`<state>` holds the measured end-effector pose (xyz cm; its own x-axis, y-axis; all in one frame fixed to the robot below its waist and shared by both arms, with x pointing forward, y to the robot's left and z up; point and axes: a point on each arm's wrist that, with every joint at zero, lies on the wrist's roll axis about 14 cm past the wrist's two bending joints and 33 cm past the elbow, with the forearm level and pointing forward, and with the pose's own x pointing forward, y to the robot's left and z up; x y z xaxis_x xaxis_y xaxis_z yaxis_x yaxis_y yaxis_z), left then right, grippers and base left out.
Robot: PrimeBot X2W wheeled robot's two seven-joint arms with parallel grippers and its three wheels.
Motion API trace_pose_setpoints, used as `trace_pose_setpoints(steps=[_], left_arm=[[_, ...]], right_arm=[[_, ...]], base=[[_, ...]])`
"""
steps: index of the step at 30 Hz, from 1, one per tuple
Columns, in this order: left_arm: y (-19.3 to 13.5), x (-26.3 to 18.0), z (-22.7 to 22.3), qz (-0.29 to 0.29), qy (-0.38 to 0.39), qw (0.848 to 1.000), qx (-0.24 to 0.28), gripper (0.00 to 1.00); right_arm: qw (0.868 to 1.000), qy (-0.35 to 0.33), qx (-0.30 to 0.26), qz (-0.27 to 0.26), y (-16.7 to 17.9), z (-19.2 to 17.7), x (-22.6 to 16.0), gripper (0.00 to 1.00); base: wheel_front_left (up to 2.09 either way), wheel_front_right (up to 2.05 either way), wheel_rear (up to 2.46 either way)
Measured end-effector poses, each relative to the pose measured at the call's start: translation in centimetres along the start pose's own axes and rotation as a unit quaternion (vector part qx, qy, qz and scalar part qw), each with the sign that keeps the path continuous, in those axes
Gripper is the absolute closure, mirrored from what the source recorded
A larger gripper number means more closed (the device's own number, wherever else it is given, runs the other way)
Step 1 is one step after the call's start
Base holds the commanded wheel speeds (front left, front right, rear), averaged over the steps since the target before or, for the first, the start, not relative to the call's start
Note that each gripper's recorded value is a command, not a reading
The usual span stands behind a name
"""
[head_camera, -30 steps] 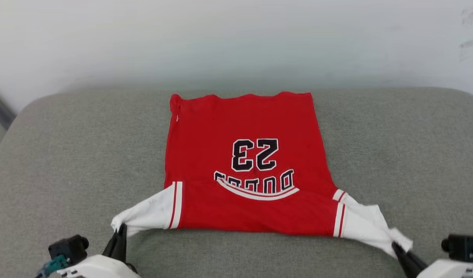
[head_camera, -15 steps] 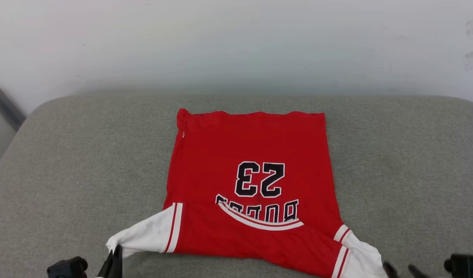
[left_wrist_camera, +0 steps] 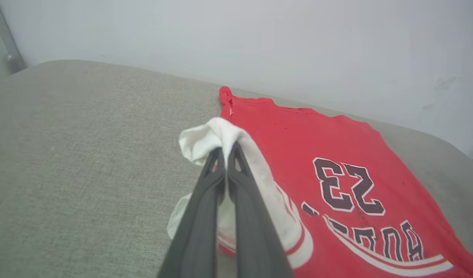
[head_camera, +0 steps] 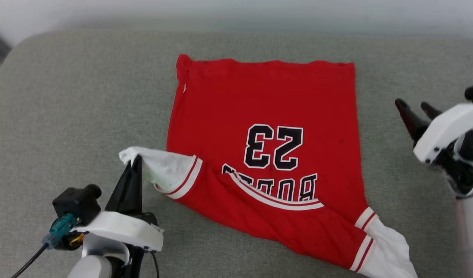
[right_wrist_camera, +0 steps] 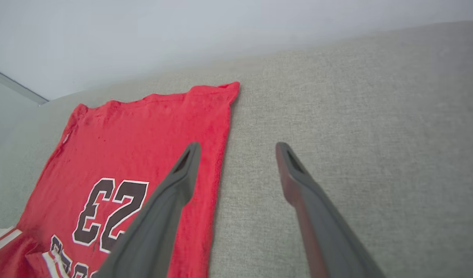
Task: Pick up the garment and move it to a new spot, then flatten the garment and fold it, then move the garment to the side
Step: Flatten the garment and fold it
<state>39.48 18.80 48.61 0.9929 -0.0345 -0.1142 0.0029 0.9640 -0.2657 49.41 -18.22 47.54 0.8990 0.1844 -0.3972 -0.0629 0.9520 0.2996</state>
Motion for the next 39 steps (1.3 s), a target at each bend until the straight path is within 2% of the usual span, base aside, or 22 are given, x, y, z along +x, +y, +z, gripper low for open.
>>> trace_pose_setpoints(steps=[7,12,18,23,24,25,31,33,36,39], left_arm=[[-1.2,3.8,0.3,-0.023,-0.023,0.999,0.000,1.00],[-1.5,5.7,-0.6,-0.031,-0.022,0.999,-0.001,1.00],[-1.0,7.0,-2.4,-0.029,-0.006,1.000,0.002,1.00],[-0.4,7.0,-3.3,-0.022,0.005,1.000,0.008,1.00],[-0.3,6.9,-3.3,-0.021,0.005,1.000,0.007,1.00],[-0.3,6.9,-3.3,-0.021,0.006,1.000,0.005,1.00],[0.0,6.4,-3.0,-0.015,0.004,1.000,0.004,1.00],[0.0,6.0,-2.8,-0.013,0.003,1.000,0.003,1.00],[0.4,4.9,-2.7,-0.001,0.006,1.000,-0.006,1.00],[0.8,4.0,-2.6,0.007,0.007,1.000,-0.009,1.00]], right_arm=[[0.993,0.121,-0.012,-0.008,-0.4,0.2,8.7,0.00],[0.981,0.191,-0.023,-0.010,0.1,-1.9,13.1,0.00],[0.971,0.237,-0.026,0.003,1.6,-5.1,16.9,0.00],[0.959,0.283,-0.025,0.001,1.7,-6.8,17.9,0.00],[0.956,0.292,-0.028,0.000,1.7,-6.9,17.8,0.52],[0.954,0.300,-0.027,-0.001,1.7,-7.0,17.7,1.00],[0.954,0.295,-0.059,-0.005,1.9,-6.4,16.8,1.00],[0.957,0.279,-0.082,-0.008,1.9,-5.6,16.3,1.00],[0.959,0.240,-0.148,-0.023,0.8,-3.1,15.0,1.00],[0.963,0.210,-0.168,-0.025,0.5,-1.2,13.8,1.00]], base=[[0.00,0.00,0.00],[0.00,0.00,0.00],[0.00,0.00,0.00],[0.00,0.00,0.00],[0.00,0.00,0.00],[0.00,0.00,0.00],[0.00,0.00,0.00],[0.00,0.00,0.00],[0.00,0.00,0.00],[0.00,0.00,0.00]])
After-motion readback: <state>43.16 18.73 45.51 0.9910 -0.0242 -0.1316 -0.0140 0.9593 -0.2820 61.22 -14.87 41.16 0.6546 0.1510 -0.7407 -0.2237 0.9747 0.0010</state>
